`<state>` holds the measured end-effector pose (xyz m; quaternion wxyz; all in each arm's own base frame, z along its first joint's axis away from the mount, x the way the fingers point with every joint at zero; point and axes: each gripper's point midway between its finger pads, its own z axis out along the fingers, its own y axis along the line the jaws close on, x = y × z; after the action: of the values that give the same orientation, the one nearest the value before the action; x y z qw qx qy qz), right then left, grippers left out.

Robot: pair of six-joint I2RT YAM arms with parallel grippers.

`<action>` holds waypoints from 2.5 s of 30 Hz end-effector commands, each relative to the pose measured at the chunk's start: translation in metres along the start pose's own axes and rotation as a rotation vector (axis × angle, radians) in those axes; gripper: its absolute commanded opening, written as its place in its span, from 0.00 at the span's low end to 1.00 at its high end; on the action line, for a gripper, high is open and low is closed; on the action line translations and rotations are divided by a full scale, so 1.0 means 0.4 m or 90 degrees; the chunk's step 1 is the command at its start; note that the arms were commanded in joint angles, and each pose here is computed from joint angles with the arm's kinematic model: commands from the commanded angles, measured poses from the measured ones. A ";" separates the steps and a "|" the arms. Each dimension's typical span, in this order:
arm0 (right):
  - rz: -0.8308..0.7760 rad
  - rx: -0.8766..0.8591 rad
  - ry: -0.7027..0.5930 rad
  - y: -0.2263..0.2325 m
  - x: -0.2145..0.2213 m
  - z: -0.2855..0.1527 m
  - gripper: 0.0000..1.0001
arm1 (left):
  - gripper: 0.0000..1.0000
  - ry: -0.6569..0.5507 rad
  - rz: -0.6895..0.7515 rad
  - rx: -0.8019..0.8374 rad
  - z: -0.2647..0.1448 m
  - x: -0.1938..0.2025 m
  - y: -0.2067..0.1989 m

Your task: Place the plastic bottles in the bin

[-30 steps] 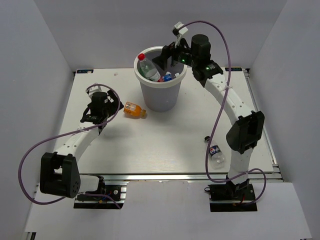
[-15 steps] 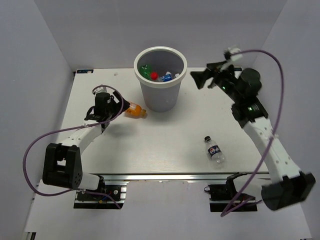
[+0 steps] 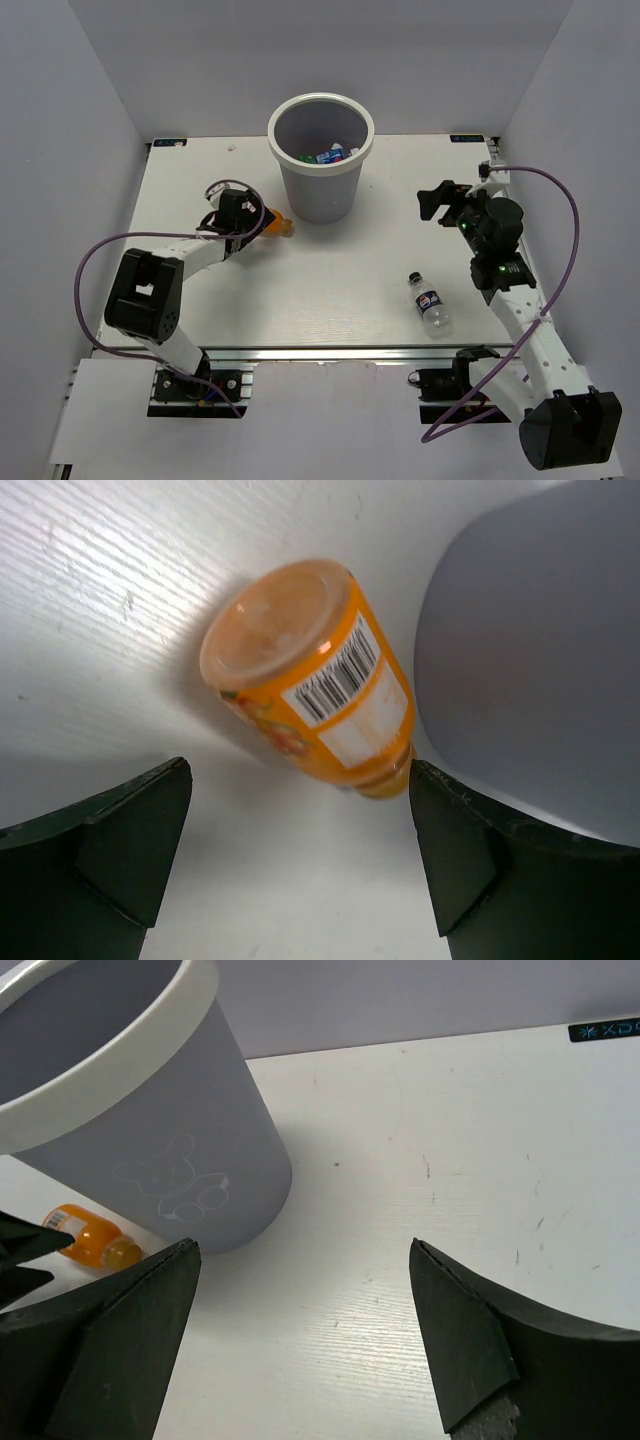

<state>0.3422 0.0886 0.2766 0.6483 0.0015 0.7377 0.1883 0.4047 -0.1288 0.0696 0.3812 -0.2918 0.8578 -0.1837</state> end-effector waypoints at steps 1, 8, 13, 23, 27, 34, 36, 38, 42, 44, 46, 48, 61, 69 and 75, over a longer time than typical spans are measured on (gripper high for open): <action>0.008 0.008 -0.031 -0.005 -0.030 0.001 0.89 | 0.98 -0.083 -0.051 0.008 0.013 -0.092 -0.054; 0.008 0.031 -0.035 -0.035 -0.009 0.011 0.89 | 0.98 -0.077 -0.056 -0.009 0.114 -0.069 -0.041; 0.007 0.045 -0.014 -0.050 0.010 0.017 0.89 | 0.76 -0.038 -0.029 -0.034 0.162 -0.048 -0.039; 0.032 0.085 -0.010 -0.082 0.029 0.017 0.89 | 0.45 -0.145 0.012 -0.026 -0.028 -0.197 -0.091; 0.022 0.081 -0.007 -0.083 0.040 0.015 0.89 | 0.45 -0.258 0.037 0.053 -0.199 -0.328 -0.179; 0.030 0.038 0.023 -0.053 0.058 0.018 0.89 | 0.45 -0.353 0.110 0.320 -0.440 -0.477 -0.464; 0.036 0.043 0.031 -0.056 0.065 0.016 0.89 | 0.49 -0.314 0.153 0.383 -0.433 -0.450 -0.530; 0.045 0.049 0.032 -0.059 0.070 0.015 0.89 | 0.50 -0.306 0.184 0.432 -0.461 -0.457 -0.611; 0.060 0.044 0.042 -0.052 0.079 0.010 0.89 | 0.58 -0.254 0.234 0.420 -0.346 -0.403 -0.692; 0.072 0.046 0.047 -0.051 0.085 0.006 0.89 | 0.64 -0.260 0.240 0.425 -0.345 -0.427 -0.732; 0.081 0.047 0.052 -0.050 0.090 0.004 0.90 | 0.80 -0.218 0.261 0.411 -0.282 -0.395 -0.740; 0.104 0.073 0.086 -0.060 0.109 -0.001 0.89 | 0.93 -0.213 0.287 0.422 -0.301 -0.403 -0.774; 0.147 0.089 0.395 -0.061 0.362 -0.076 0.89 | 0.98 -0.307 0.282 0.355 -0.438 -0.474 -0.709; 0.129 0.166 0.540 -0.115 0.519 -0.168 0.89 | 0.98 -0.401 0.143 0.227 -0.505 -0.594 -0.371; 0.132 0.177 0.639 -0.119 0.622 -0.227 0.89 | 0.98 -0.337 0.049 0.082 -0.363 -0.514 -0.089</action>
<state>0.2448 0.0813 0.0484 0.2238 0.0825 0.9609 0.1403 0.4264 -0.0168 0.3445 0.6580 -0.2316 0.7025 -0.1414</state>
